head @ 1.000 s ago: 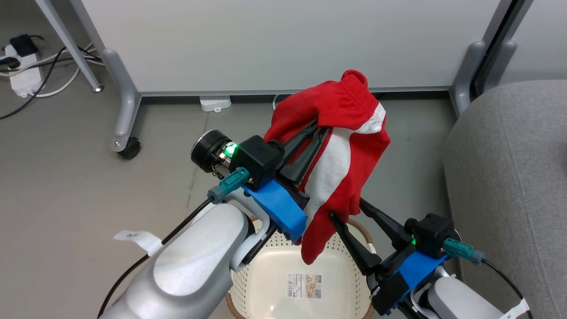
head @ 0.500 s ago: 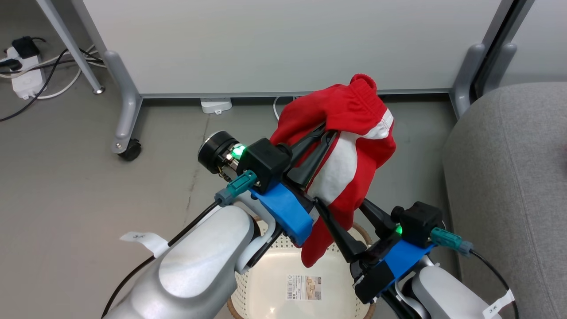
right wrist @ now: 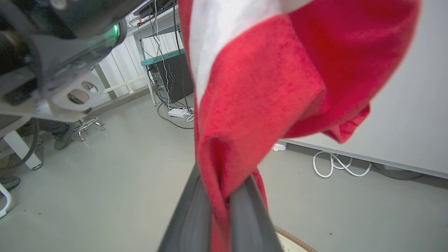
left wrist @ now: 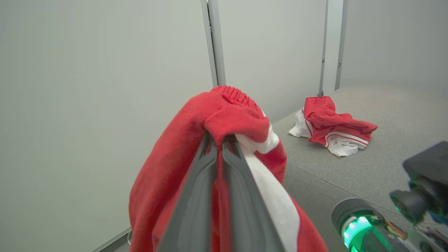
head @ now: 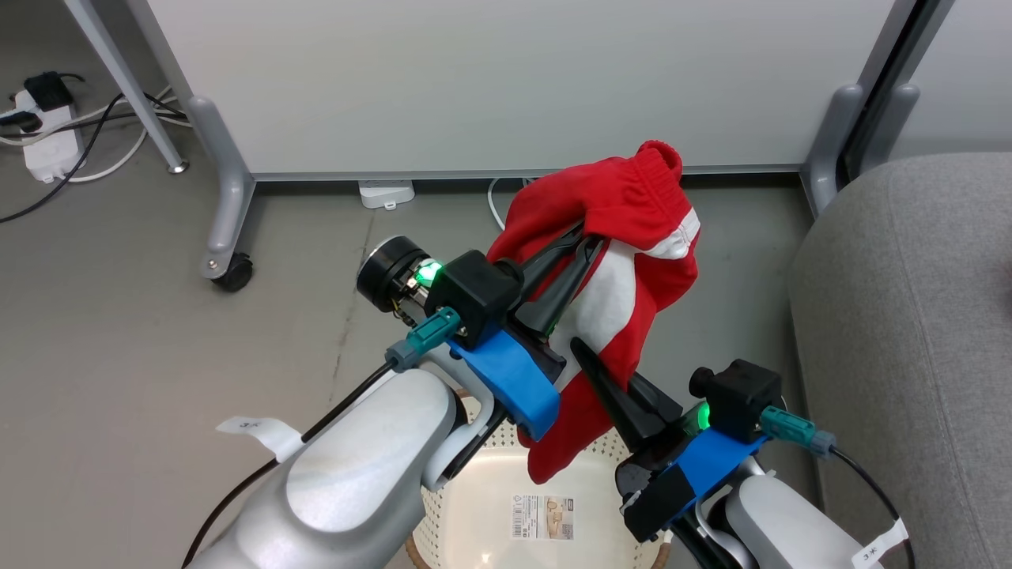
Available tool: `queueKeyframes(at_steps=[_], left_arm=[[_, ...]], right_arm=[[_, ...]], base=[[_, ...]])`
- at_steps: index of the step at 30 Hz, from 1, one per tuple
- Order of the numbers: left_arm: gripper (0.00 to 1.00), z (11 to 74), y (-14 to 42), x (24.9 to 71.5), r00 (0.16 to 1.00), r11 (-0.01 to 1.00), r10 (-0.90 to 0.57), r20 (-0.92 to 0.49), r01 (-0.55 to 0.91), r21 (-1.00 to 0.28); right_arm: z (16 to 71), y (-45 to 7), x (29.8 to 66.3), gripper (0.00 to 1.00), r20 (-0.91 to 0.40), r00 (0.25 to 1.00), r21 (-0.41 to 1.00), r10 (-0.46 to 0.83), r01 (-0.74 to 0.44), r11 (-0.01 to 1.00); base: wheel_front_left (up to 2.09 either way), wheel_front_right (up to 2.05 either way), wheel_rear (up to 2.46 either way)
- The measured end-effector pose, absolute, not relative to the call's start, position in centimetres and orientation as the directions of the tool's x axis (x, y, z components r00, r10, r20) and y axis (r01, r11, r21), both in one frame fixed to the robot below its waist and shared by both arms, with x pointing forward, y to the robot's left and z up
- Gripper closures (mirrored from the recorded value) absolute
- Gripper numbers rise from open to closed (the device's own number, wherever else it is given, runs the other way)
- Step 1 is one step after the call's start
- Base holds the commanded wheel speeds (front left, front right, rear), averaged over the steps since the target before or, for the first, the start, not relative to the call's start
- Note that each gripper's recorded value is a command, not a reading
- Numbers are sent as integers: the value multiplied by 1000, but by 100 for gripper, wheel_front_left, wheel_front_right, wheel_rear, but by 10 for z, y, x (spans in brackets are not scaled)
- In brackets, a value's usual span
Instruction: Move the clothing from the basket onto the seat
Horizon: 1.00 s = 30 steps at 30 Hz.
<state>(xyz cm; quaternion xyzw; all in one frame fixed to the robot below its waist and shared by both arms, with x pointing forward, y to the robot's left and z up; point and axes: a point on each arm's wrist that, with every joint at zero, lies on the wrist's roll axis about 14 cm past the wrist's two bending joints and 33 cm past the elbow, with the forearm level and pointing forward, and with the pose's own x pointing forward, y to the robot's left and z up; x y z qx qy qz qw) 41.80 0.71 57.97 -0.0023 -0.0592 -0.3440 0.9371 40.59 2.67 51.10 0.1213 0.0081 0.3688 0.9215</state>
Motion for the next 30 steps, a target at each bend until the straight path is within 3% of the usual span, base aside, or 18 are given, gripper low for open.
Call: queueKeyframes(at_steps=[13,14,15,30], left_arm=[[100,578,7,418,759,766,-641,112,642,31],[61,578,7,419,761,768,-639,112,640,29],[0,578,7,419,762,768,-638,112,640,26],[0,577,6,422,764,772,-633,124,635,24]], right_arm=[[509,24,405,100,70,731,227,679,-675,702],[509,24,405,100,70,731,228,679,-674,703],[509,24,405,100,70,731,228,678,-674,703],[507,20,407,100,66,736,223,673,-669,709]], base=[[0,0,0],[0,0,0],[0,0,0],[0,0,0]])
